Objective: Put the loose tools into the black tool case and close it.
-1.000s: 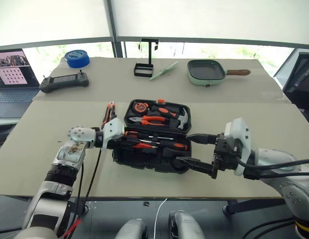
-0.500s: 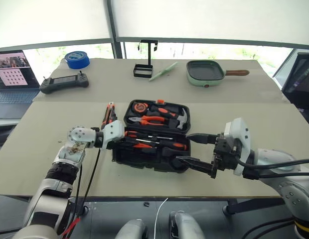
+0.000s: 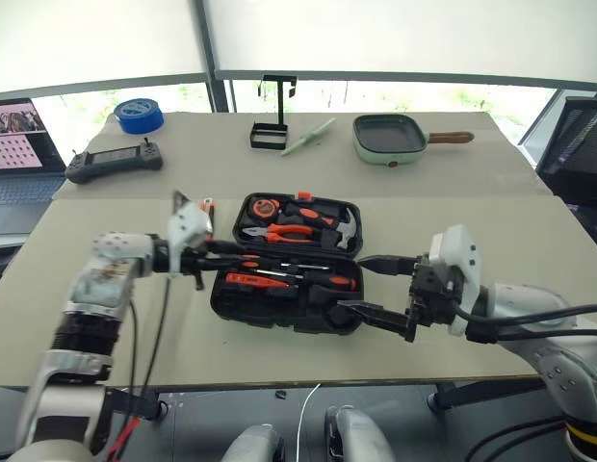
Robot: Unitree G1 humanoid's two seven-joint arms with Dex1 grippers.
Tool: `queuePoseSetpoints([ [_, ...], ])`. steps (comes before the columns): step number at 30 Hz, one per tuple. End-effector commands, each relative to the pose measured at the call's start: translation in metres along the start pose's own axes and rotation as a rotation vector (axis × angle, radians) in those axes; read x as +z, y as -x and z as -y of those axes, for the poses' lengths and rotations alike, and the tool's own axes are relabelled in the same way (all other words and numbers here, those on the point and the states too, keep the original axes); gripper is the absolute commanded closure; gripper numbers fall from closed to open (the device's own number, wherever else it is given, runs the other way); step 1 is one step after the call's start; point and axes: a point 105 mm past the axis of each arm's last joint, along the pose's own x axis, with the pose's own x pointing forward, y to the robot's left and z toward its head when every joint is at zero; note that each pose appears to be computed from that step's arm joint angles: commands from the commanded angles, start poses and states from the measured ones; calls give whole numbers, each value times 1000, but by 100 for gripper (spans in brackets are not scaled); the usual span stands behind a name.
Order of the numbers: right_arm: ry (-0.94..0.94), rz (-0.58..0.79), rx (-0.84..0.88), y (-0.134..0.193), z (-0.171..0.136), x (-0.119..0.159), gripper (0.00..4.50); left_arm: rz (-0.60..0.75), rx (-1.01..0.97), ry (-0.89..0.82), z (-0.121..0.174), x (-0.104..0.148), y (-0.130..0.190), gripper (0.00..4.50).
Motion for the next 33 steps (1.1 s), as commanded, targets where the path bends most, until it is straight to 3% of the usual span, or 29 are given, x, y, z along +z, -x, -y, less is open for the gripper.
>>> queuePoseSetpoints([
  [1, 46, 49, 29, -4, 5, 13, 0, -6, 198, 108, -10, -7, 46, 144],
  [5, 65, 59, 67, -9, 9, 17, 0, -61, 349, 208, -5, -25, 85, 7],
  [8, 87, 69, 98, -14, 14, 21, 0, -151, 426, 289, 10, -46, 105, 7],
  [11, 95, 65, 111, -16, 17, 22, 0, -176, 466, 264, 11, -43, 100, 7],
  [15, 103, 60, 119, -18, 16, 19, 0, -146, 519, 272, -8, -21, 78, 7],
  [23, 109, 69, 103, -20, 12, 19, 0, -254, 563, 497, -52, 3, 25, 7],
  [33, 99, 84, 72, -19, 2, 15, 0, -427, 583, 597, -81, -18, -27, 7],
])
